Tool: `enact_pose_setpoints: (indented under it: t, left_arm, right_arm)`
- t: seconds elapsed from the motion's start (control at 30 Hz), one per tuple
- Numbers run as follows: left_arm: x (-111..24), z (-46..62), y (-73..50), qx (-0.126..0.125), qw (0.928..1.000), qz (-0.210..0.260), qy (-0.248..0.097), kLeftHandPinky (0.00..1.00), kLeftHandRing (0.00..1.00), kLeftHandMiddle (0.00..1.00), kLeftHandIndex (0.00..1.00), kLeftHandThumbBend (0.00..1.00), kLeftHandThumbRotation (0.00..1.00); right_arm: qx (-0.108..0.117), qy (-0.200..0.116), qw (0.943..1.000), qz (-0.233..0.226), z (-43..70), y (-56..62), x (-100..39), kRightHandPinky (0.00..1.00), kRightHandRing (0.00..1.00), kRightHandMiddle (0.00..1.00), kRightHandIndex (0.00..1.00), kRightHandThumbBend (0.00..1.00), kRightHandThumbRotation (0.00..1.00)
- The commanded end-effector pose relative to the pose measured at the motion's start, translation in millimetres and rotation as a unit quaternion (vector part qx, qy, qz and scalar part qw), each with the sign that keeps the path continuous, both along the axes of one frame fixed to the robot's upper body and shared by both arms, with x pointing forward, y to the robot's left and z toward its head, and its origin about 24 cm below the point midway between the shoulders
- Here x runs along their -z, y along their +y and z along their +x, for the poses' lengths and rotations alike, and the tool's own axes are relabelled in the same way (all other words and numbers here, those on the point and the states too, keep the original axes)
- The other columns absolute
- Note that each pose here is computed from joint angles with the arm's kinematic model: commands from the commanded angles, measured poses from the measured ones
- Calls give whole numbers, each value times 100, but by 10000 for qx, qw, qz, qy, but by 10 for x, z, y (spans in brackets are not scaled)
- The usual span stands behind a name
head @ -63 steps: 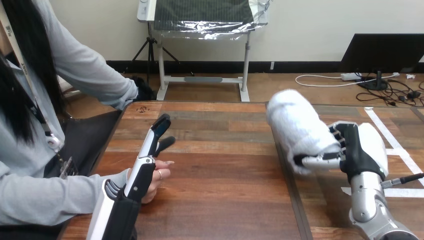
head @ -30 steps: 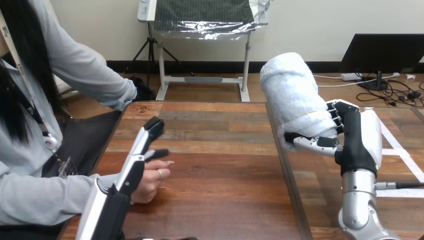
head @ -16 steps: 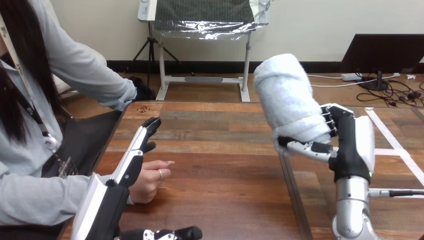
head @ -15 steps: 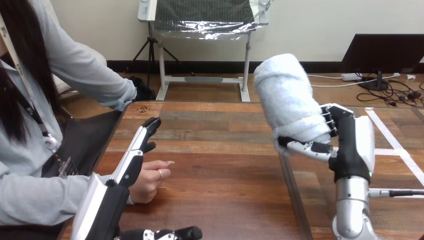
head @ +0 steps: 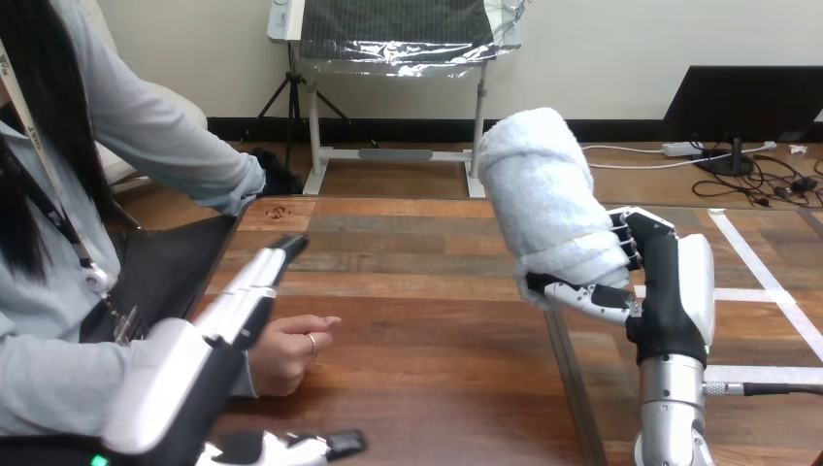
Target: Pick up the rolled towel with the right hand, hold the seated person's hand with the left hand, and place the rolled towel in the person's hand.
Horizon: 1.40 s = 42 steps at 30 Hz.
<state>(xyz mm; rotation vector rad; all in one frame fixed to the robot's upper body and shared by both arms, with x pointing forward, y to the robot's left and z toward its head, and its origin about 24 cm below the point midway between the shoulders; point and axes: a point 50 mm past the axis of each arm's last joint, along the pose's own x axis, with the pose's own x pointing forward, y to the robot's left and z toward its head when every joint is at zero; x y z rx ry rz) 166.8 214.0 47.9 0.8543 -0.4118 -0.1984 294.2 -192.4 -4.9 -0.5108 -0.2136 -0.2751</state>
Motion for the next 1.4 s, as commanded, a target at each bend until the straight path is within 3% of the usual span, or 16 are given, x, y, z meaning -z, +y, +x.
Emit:
enact_pose_setpoints:
  t: [0.0, 0.33, 0.73, 1.03, 1.37]
  left_arm:
    - [-348, 145, 179, -105, 9963, 764, -377, 88, 95, 98, 98, 100, 45]
    - [-534, 336, 404, -161, 9875, 1561, -114, 80, 87, 90, 91, 100, 36]
    - [-667, 585, 554, -252, 9760, 2145, 278, 74, 80, 81, 82, 100, 24]
    - [-686, 758, 636, -273, 9693, 2392, 506, 71, 76, 78, 79, 100, 17]
    - [-626, 936, 708, -248, 9635, 2545, 787, 72, 75, 76, 78, 100, 19]
  right_arm:
    - [-212, -872, 9957, 228, 146, 137, -285, 34, 40, 46, 45, 83, 0]
    - [-291, -967, 9935, 520, 105, 205, -267, 34, 40, 46, 45, 81, 0]
    - [-311, -1099, 9914, 637, 77, 250, -265, 35, 40, 46, 45, 80, 0]
    - [-370, -1206, 9895, 698, 60, 263, -277, 35, 40, 46, 44, 80, 0]
    - [-425, -1325, 9877, 709, 44, 264, -294, 35, 40, 46, 44, 79, 0]
